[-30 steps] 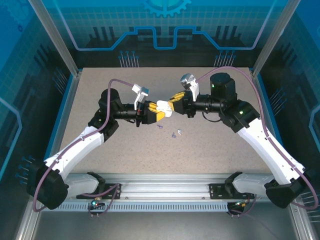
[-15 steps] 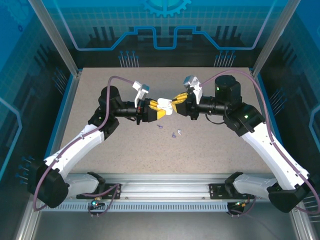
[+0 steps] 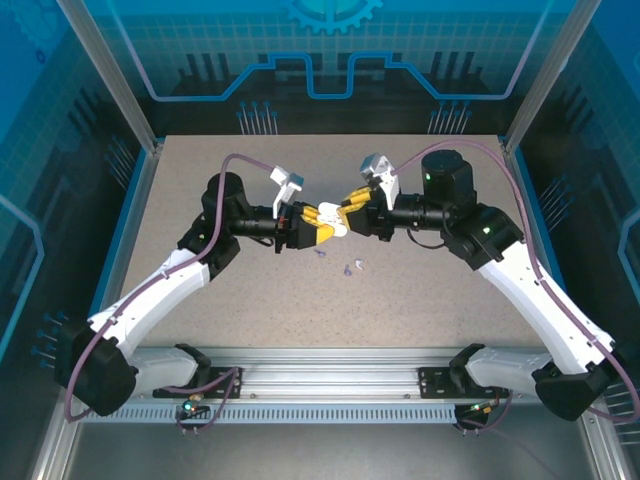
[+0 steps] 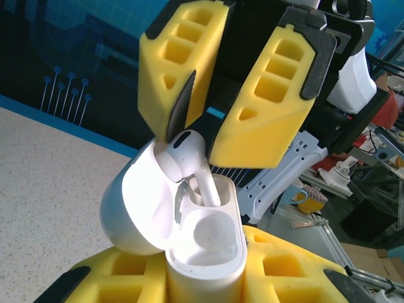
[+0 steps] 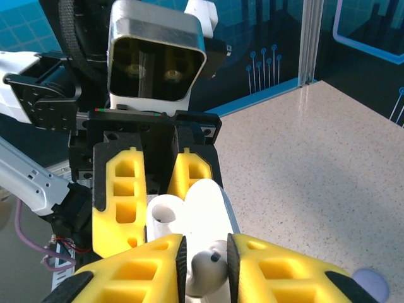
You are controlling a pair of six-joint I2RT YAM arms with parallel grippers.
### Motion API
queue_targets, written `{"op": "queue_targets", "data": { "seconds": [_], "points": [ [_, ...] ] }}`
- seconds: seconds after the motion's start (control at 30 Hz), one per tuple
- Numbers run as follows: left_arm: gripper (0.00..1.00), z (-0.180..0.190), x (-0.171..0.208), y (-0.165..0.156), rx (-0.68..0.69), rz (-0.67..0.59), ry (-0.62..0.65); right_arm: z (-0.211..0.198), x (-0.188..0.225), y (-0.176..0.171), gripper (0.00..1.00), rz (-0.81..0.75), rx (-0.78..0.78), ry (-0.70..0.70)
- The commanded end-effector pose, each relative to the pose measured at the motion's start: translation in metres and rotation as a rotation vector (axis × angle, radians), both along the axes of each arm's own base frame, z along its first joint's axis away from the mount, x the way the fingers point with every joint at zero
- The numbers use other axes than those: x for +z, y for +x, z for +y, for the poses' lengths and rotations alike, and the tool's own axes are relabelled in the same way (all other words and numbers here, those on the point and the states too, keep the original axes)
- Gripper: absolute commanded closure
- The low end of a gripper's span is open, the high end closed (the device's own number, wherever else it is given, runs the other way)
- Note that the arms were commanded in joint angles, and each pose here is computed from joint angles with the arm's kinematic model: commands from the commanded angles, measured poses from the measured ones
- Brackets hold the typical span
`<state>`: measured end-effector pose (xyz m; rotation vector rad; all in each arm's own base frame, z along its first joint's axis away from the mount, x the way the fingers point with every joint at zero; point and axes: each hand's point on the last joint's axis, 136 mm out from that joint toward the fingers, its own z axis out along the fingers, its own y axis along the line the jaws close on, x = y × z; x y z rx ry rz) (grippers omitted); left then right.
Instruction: Insert wireless bluetooth earbuds into charging case
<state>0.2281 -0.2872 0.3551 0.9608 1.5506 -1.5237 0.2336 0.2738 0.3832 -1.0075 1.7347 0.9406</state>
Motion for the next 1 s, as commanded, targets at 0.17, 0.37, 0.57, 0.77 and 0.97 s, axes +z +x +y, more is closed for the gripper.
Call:
{"op": "queue_targets", "data": {
  "seconds": [0.17,0.37,0.57,0.77,0.97],
  "points": [
    [0.94,-0.002,0.012,0.005,0.028,-0.068,0.0,0.004,-0.006,-0.006,0.71,0.068,0.013,-0.042],
    [0.94,0.0,0.012,0.011,0.069,-0.082,0.01,0.005,-0.012,-0.005,0.69,0.111,0.009,-0.067],
    [0.94,0.001,0.011,0.018,0.118,-0.082,0.019,0.002,-0.017,0.002,0.69,0.133,-0.04,-0.102],
    [0.94,0.001,0.011,0.024,0.146,-0.088,0.028,0.0,-0.02,0.008,0.69,0.154,-0.078,-0.118],
    [0.94,0.001,0.012,0.025,0.149,-0.093,0.025,0.003,-0.022,0.011,0.69,0.172,-0.085,-0.129]
  ]
}}
